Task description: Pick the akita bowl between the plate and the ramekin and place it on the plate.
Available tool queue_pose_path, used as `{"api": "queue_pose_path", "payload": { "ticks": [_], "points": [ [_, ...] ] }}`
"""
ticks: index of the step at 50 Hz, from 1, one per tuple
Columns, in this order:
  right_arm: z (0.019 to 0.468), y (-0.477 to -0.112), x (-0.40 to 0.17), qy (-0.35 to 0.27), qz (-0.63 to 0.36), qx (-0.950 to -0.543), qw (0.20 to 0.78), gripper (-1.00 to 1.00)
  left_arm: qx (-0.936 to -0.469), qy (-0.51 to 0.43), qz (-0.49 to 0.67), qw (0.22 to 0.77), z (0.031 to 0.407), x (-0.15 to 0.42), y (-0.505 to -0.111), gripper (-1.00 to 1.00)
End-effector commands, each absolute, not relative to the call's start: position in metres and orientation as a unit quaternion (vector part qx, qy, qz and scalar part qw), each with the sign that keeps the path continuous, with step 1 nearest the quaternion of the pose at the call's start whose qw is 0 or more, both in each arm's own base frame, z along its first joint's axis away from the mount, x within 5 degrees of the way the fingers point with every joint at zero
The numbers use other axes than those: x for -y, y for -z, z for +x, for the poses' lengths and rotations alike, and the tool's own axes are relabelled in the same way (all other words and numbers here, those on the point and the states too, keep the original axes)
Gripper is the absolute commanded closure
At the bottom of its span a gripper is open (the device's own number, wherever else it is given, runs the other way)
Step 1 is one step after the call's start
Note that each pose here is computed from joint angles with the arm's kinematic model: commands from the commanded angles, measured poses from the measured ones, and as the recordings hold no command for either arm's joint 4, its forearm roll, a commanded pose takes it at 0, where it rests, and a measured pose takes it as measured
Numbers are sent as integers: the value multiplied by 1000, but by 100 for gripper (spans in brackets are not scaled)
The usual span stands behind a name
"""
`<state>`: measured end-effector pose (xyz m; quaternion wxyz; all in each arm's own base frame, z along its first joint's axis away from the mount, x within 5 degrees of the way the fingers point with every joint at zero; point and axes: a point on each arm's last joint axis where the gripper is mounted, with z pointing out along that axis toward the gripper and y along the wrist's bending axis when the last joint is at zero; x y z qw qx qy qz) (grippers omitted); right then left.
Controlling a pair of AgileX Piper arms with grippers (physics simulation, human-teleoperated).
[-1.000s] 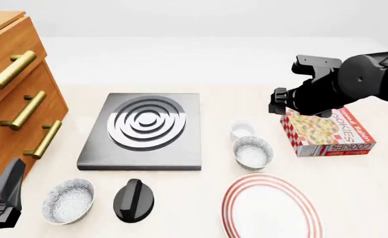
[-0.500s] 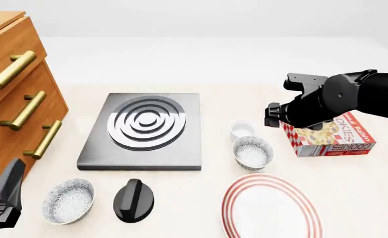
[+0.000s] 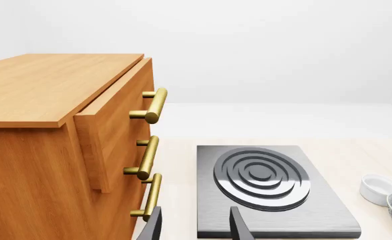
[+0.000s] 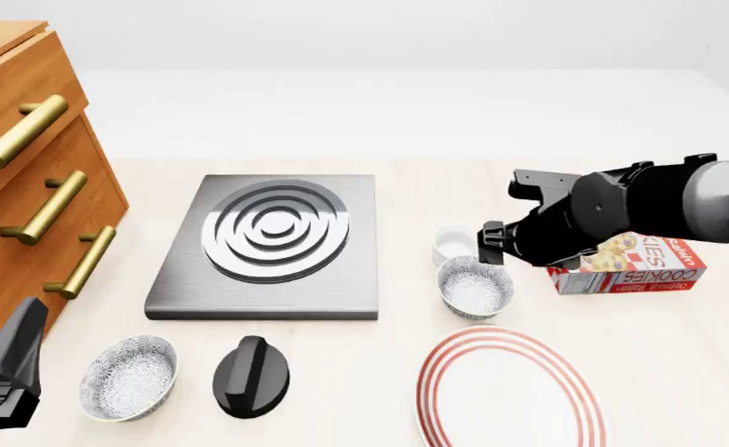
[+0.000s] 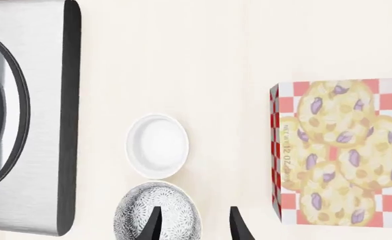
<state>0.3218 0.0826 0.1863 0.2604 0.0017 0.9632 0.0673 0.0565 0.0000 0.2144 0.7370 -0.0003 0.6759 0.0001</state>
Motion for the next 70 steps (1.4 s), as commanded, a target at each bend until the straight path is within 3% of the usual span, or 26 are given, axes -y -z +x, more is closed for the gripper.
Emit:
{"api": "queue_pose_path", "payload": {
  "ticks": [1, 64, 65, 70],
  "points": [
    [318, -178, -88, -69, -1, -966, 251, -100, -676, 0, 0, 737, 57, 0, -214, -100],
    [299, -158, -68, -52, -11, -968, 245, -100, -676, 0, 0, 737, 57, 0, -214, -100],
    [300, -158, -66, -51, -12, -968, 246, 100, -676, 0, 0, 737, 57, 0, -214, -100],
    [302, -154, -65, -49, -13, -968, 244, 100, -676, 0, 0, 737, 57, 0, -214, -100]
  ]
}}
